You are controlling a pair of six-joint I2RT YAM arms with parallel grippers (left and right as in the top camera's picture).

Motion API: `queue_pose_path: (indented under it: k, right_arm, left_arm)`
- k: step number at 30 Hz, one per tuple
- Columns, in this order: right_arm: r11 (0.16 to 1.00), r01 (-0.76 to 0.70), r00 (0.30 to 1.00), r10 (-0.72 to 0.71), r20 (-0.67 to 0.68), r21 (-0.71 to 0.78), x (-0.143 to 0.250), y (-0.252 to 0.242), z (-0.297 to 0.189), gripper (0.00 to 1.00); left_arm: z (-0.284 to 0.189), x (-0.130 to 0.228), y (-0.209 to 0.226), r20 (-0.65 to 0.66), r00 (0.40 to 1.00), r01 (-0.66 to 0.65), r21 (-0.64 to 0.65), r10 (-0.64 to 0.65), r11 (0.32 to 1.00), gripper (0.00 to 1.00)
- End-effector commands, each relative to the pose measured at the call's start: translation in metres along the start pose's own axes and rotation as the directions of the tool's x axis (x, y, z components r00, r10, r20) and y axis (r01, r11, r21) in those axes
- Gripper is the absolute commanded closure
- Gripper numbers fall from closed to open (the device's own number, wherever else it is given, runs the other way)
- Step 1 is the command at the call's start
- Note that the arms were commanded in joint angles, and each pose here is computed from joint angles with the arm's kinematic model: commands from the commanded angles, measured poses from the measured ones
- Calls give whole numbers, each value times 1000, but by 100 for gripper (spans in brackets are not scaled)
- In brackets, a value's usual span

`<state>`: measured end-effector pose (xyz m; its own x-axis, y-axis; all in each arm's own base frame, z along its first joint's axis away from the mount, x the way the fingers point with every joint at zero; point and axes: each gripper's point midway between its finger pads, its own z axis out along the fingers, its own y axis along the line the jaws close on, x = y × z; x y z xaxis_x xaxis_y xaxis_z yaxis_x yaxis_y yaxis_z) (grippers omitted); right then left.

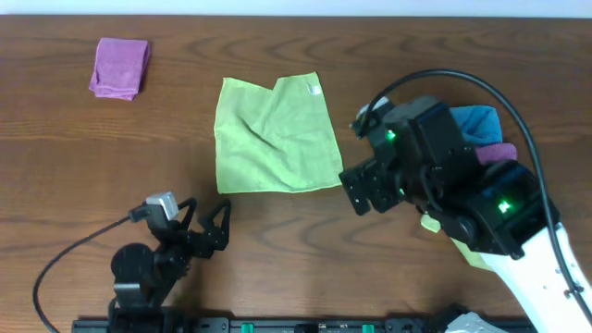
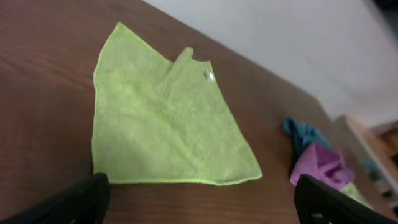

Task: Fold the cloth
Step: 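Move both grippers to the near corners of the green cloth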

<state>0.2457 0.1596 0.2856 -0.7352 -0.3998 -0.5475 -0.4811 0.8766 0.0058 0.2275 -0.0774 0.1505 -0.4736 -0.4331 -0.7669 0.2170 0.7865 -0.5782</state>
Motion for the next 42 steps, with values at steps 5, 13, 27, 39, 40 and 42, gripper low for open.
queue_pose_path:
  k: [5,13,27,39,40,42]
  right_arm:
    - [981,-173,984,169,48,88,16,-38,-33,2]
    - [961,-275,961,274,21,18,39,-50,0,4]
    - [860,-412,911,379,-166,-300,60,-31,171,14]
    - [762,-519,854,488,-183,-389,52,-60,216,31]
    - [760,-524,850,496,-178,-385,52,-63,216,32]
    - [756,-534,843,509,-172,-378,53,-70,216,33]
  left_arm:
    - [29,-20,-10,-249,959,-153,-54,135,987,4]
    - [72,-20,-25,-471,871,-145,27,140,989,5]
    - [69,-1,29,-553,832,-186,-214,38,959,0]
    - [78,35,67,-647,741,77,-182,-179,980,0]
    - [80,39,68,-657,730,94,-178,-190,980,0]
    - [84,51,73,-680,700,123,-186,-218,975,0]
